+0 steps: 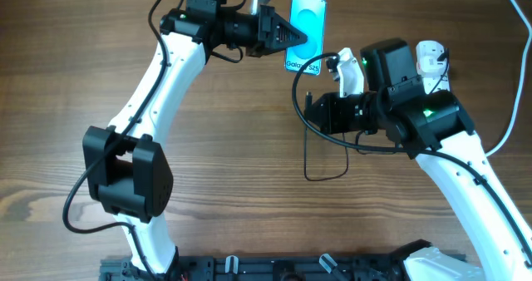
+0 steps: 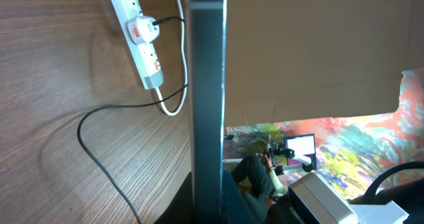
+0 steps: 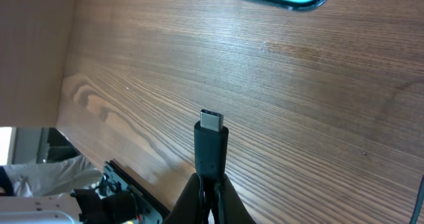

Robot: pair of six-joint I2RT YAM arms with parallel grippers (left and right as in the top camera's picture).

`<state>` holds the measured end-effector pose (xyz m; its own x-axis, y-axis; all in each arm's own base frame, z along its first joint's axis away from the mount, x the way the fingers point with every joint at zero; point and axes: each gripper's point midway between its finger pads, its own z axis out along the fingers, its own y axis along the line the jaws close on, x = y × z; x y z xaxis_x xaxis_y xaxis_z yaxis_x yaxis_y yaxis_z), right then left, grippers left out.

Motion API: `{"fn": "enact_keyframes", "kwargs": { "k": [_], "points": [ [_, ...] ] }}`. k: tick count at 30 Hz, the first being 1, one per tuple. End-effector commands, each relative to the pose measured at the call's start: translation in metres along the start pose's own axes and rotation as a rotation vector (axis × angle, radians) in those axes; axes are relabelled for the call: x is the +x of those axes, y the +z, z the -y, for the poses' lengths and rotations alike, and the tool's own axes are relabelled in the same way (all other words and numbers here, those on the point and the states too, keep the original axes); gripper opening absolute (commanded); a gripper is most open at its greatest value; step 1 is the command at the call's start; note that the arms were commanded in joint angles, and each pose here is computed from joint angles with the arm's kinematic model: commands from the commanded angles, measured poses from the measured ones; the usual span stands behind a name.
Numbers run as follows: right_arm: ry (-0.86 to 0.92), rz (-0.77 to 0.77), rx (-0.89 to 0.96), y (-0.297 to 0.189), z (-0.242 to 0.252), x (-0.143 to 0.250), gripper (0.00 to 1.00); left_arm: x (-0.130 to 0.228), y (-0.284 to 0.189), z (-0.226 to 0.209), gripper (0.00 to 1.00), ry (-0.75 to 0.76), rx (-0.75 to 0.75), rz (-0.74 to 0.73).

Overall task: Plug charger to phone and switch on socket
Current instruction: 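Lift the connector with the right gripper toward the phone held by left, then push the connector up into the phone's bottom port with the right gripper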

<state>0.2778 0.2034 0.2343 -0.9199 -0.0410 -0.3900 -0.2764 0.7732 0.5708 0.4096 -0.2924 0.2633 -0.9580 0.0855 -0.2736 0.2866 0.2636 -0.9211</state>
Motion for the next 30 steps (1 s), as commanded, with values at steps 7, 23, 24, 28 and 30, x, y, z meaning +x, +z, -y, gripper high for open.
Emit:
{"fn": "enact_keyframes", "kwargs": {
  "k": [7,23,24,28,30],
  "points": [
    [0.046,0.01,0.007,0.007,0.001,-0.009,0.04,0.007,0.006,0.033,0.04,0.149,0.085,-0.033],
    [0.069,0.087,0.147,0.004,0.025,-0.022,0.04,0.016,0.021,0.036,0.04,0.215,0.076,-0.055],
    [0.067,0.089,0.145,0.004,0.024,-0.023,0.04,0.016,0.021,0.036,0.04,0.215,0.076,-0.055],
    [0.063,0.093,0.14,0.004,0.023,-0.024,0.05,0.015,0.021,0.036,0.04,0.215,0.074,-0.054],
    [0.063,0.08,0.117,0.005,0.019,-0.022,0.04,0.013,0.022,0.032,0.04,0.215,0.049,-0.04]
  ]
}}
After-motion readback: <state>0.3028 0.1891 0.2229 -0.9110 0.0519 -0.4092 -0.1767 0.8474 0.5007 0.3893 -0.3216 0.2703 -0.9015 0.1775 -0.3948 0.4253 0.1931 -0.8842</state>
